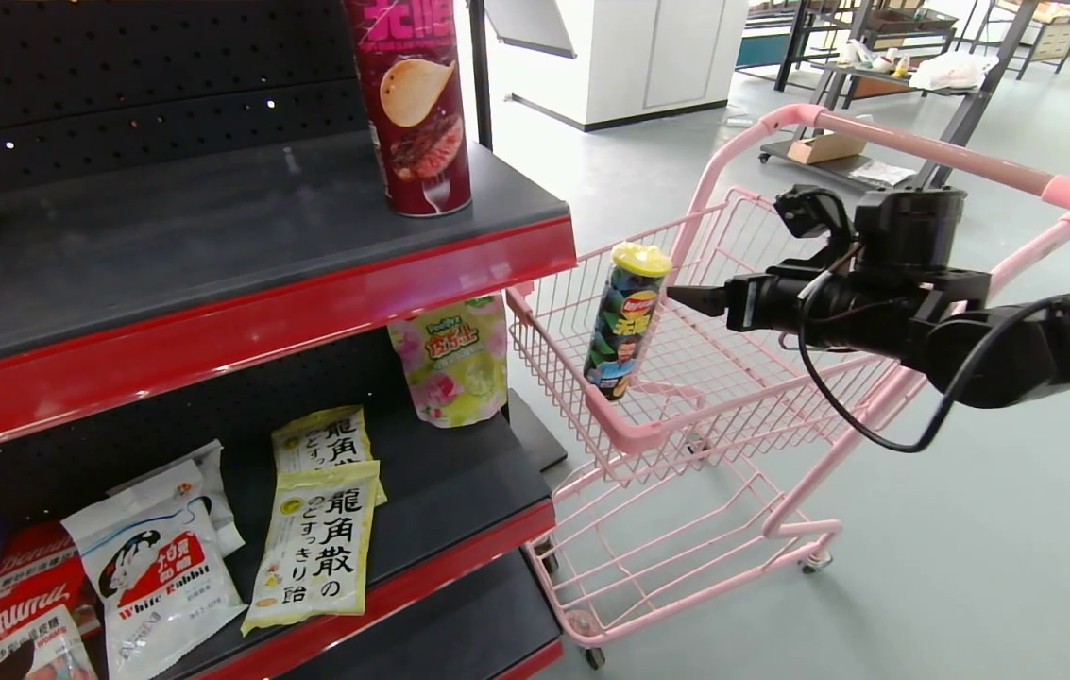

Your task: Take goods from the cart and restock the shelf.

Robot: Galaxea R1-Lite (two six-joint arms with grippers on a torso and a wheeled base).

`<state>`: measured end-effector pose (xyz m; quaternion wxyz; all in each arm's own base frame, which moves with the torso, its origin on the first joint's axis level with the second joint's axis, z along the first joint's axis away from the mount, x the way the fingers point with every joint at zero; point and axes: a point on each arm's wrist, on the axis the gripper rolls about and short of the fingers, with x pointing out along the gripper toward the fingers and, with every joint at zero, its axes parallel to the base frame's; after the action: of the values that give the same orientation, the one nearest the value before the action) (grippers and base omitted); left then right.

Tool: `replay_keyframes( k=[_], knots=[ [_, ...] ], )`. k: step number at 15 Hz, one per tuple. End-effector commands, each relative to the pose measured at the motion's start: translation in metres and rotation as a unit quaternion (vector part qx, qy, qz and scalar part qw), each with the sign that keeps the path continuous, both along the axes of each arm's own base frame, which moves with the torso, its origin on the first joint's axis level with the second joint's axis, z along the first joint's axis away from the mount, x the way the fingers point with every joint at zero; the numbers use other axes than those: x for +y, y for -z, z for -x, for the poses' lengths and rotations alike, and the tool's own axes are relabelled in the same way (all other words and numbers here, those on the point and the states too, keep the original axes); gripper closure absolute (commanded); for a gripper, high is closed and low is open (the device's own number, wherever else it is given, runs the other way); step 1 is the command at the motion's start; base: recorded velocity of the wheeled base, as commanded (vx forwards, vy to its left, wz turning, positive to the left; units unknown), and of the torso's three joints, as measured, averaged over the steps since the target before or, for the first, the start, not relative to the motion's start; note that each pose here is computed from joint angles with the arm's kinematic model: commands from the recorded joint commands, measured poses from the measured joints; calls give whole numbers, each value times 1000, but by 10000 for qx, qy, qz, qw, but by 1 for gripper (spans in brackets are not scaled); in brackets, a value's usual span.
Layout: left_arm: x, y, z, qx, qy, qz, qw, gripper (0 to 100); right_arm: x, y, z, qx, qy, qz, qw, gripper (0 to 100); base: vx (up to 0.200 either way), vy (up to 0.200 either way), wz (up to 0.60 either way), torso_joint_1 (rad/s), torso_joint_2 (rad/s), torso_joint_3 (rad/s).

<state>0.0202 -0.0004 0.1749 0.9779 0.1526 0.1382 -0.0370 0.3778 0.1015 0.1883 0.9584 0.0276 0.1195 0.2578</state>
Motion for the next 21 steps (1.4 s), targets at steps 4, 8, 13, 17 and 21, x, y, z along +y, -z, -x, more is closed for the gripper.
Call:
replay_keyframes(
  k=[4, 8, 13, 17, 21],
  knots=[
    [0, 2, -1, 65, -6, -15, 10000, 0, 25, 29, -29, 187, -250, 10, 9995, 0, 0, 0, 0, 0, 0, 0],
    [0, 2, -2, 87, -6, -19, 10000, 0, 35, 34, -40, 152, -346, -19, 9993, 0, 0, 0, 0, 0, 0, 0],
    [0, 2, -2, 95, -6, -21, 10000, 0, 47, 40, -56, 66, -416, -73, 9991, 0, 0, 0, 0, 0, 0, 0],
    [0, 3, -2, 110, -6, -24, 9999, 0, 52, 45, -69, -14, -429, -112, 9990, 0, 0, 0, 0, 0, 0, 0],
    [0, 4, -2, 132, -11, -38, 9999, 0, 56, 52, -82, -60, -458, -178, 9988, 0, 0, 0, 0, 0, 0, 0]
  ],
)
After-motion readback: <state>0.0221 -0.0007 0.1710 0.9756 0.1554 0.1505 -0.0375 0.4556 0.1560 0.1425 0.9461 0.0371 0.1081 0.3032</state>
